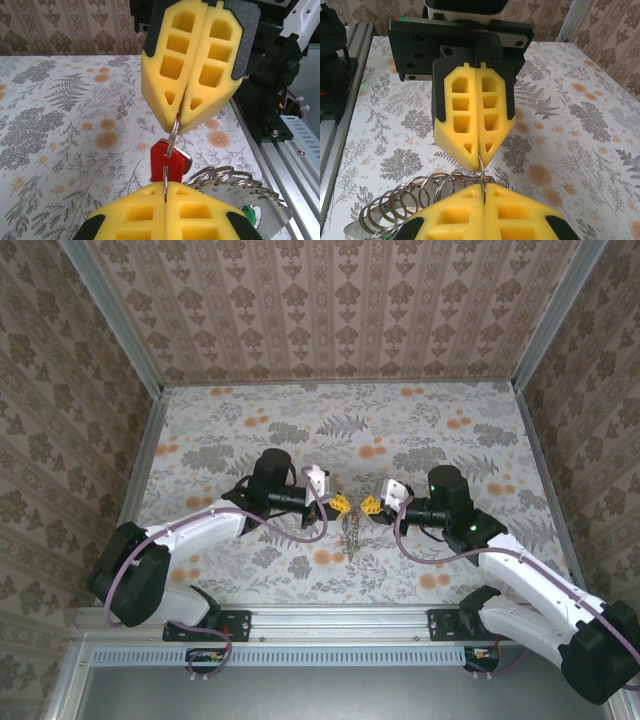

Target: Put the keys on the keyring

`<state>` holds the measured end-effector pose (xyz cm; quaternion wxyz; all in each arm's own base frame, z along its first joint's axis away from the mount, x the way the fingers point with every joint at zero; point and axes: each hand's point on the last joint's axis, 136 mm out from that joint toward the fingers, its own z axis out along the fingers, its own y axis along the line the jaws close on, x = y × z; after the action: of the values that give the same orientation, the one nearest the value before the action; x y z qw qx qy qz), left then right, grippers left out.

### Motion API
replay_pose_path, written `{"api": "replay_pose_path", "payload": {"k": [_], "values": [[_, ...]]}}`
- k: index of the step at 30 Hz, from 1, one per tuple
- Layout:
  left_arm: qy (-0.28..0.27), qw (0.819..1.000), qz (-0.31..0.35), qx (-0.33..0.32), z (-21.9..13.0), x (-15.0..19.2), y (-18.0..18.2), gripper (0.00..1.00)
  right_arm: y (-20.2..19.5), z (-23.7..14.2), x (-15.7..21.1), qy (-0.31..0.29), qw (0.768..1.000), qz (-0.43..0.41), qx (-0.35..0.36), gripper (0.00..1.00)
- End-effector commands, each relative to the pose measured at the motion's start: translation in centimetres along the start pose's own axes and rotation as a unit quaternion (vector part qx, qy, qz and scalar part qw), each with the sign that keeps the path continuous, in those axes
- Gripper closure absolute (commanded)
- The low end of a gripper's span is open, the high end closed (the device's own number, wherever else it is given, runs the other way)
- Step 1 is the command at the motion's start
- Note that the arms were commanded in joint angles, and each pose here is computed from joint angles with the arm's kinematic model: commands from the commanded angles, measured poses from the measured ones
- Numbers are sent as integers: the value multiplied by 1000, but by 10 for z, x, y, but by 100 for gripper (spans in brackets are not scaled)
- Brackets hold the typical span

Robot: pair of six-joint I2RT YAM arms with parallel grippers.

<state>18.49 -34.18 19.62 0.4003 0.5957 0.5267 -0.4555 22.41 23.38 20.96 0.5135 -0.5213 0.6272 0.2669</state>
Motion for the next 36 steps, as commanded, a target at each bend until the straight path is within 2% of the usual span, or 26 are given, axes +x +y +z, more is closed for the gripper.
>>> {"api": "replay_pose_path", "payload": {"k": [1,27,36], "values": [[-28,999,35,18,-2,-27,-1,100,1,2,-1,-8,1000,-7,-9,100],[-35,998,31,38,6,-30,-1,100,7,14,-15,-35,998,-9,-44,100],[-35,998,30,38,7,-30,0,100,5,19,-12,-25,999,-9,-41,100]]}}
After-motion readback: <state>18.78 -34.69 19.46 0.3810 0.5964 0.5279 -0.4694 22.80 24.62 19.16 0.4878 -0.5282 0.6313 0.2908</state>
